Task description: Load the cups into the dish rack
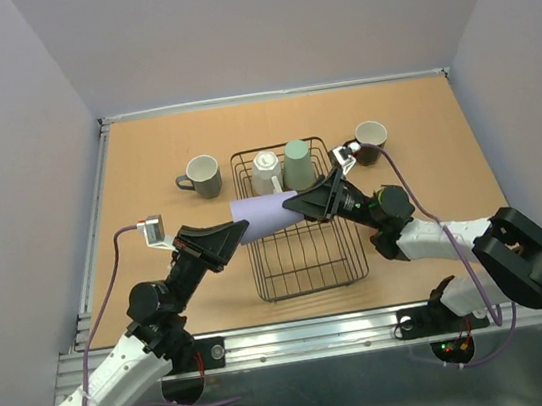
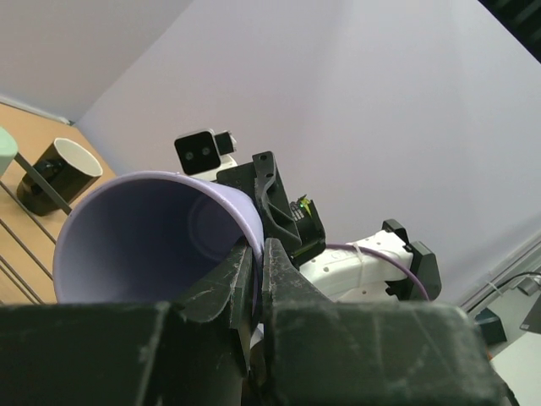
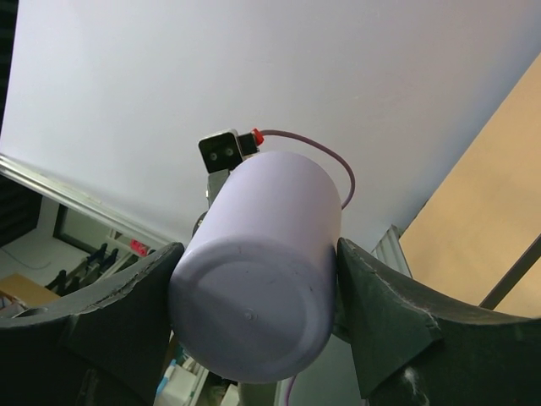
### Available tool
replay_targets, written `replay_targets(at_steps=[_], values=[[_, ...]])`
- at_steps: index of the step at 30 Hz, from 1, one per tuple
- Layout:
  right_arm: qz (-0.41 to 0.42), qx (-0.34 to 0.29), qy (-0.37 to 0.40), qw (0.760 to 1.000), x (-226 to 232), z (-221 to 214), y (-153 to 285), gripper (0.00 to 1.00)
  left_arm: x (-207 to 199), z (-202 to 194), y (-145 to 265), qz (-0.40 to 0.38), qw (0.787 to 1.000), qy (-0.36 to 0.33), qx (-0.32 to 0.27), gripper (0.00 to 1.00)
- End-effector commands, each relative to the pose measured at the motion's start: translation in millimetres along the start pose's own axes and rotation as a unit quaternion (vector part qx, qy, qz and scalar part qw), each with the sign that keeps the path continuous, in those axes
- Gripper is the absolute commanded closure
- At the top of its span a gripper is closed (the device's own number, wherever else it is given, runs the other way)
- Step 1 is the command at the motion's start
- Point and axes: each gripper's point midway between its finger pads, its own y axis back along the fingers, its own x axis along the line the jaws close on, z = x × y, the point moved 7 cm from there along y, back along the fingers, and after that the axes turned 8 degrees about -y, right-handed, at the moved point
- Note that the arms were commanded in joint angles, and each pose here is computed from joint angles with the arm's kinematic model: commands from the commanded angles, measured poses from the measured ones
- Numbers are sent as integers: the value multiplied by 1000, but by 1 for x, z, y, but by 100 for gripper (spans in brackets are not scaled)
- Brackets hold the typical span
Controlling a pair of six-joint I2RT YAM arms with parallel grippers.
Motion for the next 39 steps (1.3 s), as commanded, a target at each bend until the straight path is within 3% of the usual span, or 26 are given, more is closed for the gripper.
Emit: replay_targets(at_steps=[1,8,9,12,13,18,19,26,27,28,34,35,39], values=[[157,-7,73,985,54,-2,-1,25,-5,13,0,-2,999,-9,-46,100],[157,-3,73,985,52,-5,-12,25,2,15,-3,32,997,-9,-65,100],[156,-3,74,985,52,-6,-14,29,3,14,-4,36,997,-8,-64,100],[142,-5,74,987,46,-7,-19,46,3,11,-5,42,997,-7,-61,100],[140,-5,73,987,46,-8,-20,61,4,10,-6,44,997,-11,-58,100],[119,-23,76,990,43,-5,-21,94,5,4,-9,49,998,-14,-39,100],[115,-28,83,989,43,-4,-20,99,7,2,-9,57,998,-17,-30,97],[64,-60,130,988,57,5,-18,99,14,0,-9,124,990,-56,29,41],[26,-59,128,990,48,5,-18,100,18,3,-6,161,984,-67,40,30],[12,-62,136,989,49,7,-17,99,19,5,-4,181,979,-76,49,26],[-148,-98,221,959,66,29,-9,100,23,33,14,308,932,-169,90,21],[-212,-101,245,941,56,33,1,99,23,39,17,320,923,-195,92,18],[-298,-124,296,899,74,52,8,100,17,51,20,331,901,-252,124,13]])
